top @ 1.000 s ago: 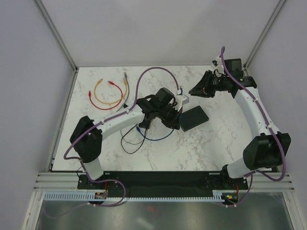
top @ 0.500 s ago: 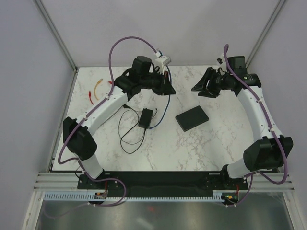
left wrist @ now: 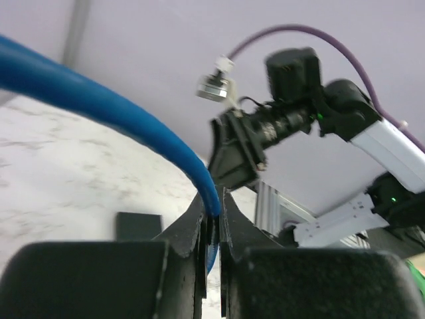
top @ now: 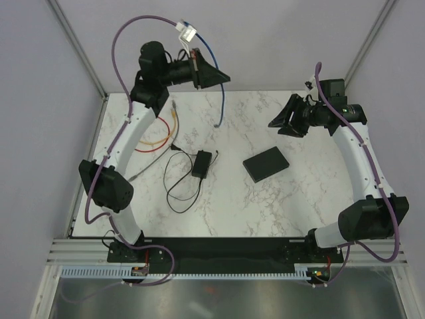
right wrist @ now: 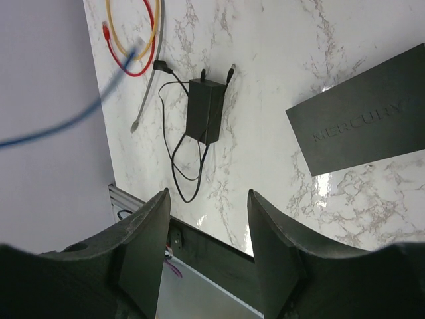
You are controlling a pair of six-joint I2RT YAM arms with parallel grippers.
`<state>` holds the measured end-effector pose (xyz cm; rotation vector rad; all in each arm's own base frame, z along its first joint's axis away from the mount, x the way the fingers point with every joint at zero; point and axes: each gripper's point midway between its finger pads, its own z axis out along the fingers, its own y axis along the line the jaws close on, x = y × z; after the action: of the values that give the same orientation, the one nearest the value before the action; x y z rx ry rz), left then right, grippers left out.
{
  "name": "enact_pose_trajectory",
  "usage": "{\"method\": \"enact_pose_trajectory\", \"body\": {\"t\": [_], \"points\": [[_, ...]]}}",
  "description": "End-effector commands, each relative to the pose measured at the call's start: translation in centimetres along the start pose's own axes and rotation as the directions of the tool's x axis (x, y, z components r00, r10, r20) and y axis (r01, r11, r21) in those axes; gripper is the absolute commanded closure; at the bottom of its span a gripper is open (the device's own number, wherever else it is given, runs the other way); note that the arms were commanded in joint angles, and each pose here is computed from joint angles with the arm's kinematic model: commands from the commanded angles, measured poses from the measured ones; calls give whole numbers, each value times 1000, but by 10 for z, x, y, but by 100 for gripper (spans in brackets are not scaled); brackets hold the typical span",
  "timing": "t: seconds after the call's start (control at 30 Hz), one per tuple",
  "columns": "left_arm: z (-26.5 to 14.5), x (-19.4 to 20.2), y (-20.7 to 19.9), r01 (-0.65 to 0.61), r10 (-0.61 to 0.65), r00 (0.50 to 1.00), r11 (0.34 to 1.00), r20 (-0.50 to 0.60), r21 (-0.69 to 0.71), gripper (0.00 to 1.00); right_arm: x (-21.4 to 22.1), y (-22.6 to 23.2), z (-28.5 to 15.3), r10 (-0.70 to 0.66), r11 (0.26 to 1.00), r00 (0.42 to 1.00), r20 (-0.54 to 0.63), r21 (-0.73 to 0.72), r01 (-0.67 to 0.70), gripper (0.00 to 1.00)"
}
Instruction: Pull the plug from the switch port
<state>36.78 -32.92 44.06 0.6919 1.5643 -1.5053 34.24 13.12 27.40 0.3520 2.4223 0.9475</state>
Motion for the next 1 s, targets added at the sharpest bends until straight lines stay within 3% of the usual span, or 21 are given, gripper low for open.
{"method": "enact_pose_trajectory", "body": {"t": [0.0,0.07,0.13,0.3,0.33,0.4,0.43,0.53,0.7,0.87,0.97], "points": [[-39,-41,27,-82,86,996,990,31,-115,98,3,3,-11,-27,1000,999,22,-5,27,42],[-62,-56,62,-82,106,992,954,68,-288,98,5,2,-11,-26,1000,999,18,-6,27,42],[-81,-56,85,-138,166,986,891,27,-432,98,7,2,-11,-25,1000,1000,12,-7,25,42],[-125,-44,156,-249,225,966,656,-130,-713,98,10,0,-10,-21,1000,1000,-1,-6,21,42],[-142,-33,177,-232,174,972,577,-159,-783,98,10,-1,-10,-22,1000,1000,-2,-5,22,42],[-162,-12,211,-232,100,973,488,-210,-842,98,12,0,-10,-25,1000,1000,-7,-8,25,41],[-182,1,226,-232,37,971,393,-237,-890,98,13,-1,-9,-21,1000,1000,-10,-8,21,41],[-215,33,262,-236,-91,959,271,-269,-933,98,14,-2,-8,-19,1000,1000,-17,-7,19,41],[-234,66,301,-196,-197,948,259,-250,-946,98,15,-4,-5,-14,1000,1000,-25,-5,14,41],[-238,90,331,-142,-272,942,207,-196,-968,98,15,-5,-3,-14,1000,999,-29,-3,14,41],[-234,112,349,-138,-316,926,229,-207,-964,98,14,-6,-2,-12,1000,999,-32,-2,12,41]]}}
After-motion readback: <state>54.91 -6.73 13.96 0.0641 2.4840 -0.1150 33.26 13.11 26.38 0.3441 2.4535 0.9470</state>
